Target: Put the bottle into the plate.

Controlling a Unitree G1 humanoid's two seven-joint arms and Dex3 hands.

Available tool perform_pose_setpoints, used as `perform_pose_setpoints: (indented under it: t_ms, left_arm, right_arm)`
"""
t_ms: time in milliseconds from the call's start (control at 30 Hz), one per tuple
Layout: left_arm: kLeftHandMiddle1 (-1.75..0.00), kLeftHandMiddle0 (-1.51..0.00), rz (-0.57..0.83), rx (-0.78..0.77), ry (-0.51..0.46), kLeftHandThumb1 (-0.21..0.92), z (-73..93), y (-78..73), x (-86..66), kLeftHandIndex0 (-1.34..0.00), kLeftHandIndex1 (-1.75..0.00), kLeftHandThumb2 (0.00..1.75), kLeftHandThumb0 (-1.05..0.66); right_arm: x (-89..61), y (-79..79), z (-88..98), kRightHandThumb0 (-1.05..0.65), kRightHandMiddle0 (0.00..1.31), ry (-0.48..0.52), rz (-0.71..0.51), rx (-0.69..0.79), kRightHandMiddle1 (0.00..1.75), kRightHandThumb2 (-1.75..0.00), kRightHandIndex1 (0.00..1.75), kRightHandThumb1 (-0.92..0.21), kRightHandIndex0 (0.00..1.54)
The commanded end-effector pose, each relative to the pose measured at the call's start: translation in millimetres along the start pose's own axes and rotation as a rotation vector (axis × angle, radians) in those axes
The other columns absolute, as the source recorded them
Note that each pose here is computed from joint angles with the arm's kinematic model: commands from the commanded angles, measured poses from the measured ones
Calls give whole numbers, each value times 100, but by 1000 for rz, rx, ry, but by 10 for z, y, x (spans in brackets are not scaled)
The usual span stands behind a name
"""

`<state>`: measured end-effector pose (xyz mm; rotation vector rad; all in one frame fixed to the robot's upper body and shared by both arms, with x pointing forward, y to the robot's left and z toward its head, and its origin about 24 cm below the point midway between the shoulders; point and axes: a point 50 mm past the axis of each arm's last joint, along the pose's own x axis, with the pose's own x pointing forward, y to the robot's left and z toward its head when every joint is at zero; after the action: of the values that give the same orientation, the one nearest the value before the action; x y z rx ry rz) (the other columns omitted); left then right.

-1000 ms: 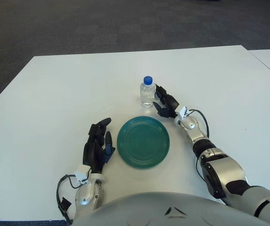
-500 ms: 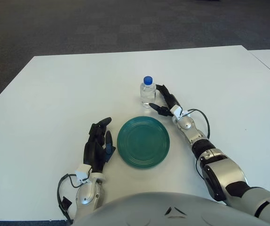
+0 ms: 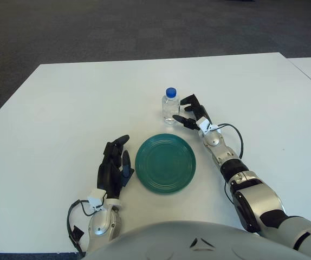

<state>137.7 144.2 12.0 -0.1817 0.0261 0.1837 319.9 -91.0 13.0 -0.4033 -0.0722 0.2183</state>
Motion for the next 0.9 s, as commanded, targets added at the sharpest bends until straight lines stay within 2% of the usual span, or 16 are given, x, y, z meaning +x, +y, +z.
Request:
perform_pose_setpoints:
  t_ms: [0, 300, 633, 700, 733, 767, 800, 833, 867]
  left_arm:
    - [-44, -51, 1, 2, 10, 92, -24, -2, -14, -20, -96, 72, -72]
    - [-43, -49, -2, -5, 13, 92, -31, -5, -9, -18, -96, 73, -70]
    - [-42, -50, 8, -10, 18, 92, -36, -6, -12, -19, -97, 74, -68]
    - [-42, -50, 10, -9, 19, 92, -42, -5, -9, -19, -96, 73, -69]
    - [-42, -50, 10, -9, 19, 92, -45, -4, -8, -19, -96, 73, -69]
    - [-42, -50, 9, -8, 20, 92, -47, -3, -9, -19, -96, 73, -69]
    - [-42, -50, 9, -8, 20, 92, -49, -2, -9, -19, -96, 73, -69]
    - [-41, -50, 8, -8, 20, 92, -50, -2, -10, -19, -96, 73, -69]
    - [-41, -50, 8, -9, 21, 92, -53, -1, -9, -19, -96, 73, -69]
  right_arm:
    - [-18, 9, -32, -85, 22, 25, -6, -9, 175, -8, 175, -92, 69]
    - [-10, -1, -32, -87, 39, 43, -11, 15, 175, -12, 175, -92, 92]
    - [-7, -6, -41, -88, 52, 65, -8, 44, 175, -13, 175, -92, 102]
    - [-10, 5, -50, -86, 45, 78, 25, 94, 175, -10, 175, -91, 92]
    - [-12, 10, -53, -84, 30, 83, 39, 113, 173, -9, 175, -91, 69]
    - [-19, 20, -49, -83, 24, 84, 58, 133, 173, -9, 175, -91, 61]
    - [-24, 26, -45, -83, 15, 84, 69, 144, 160, -8, 160, -91, 45]
    - [-29, 32, -32, -82, 10, 80, 87, 155, 151, -8, 150, -91, 35]
    - [-32, 37, -23, -82, 8, 78, 100, 164, 144, -8, 143, -91, 31]
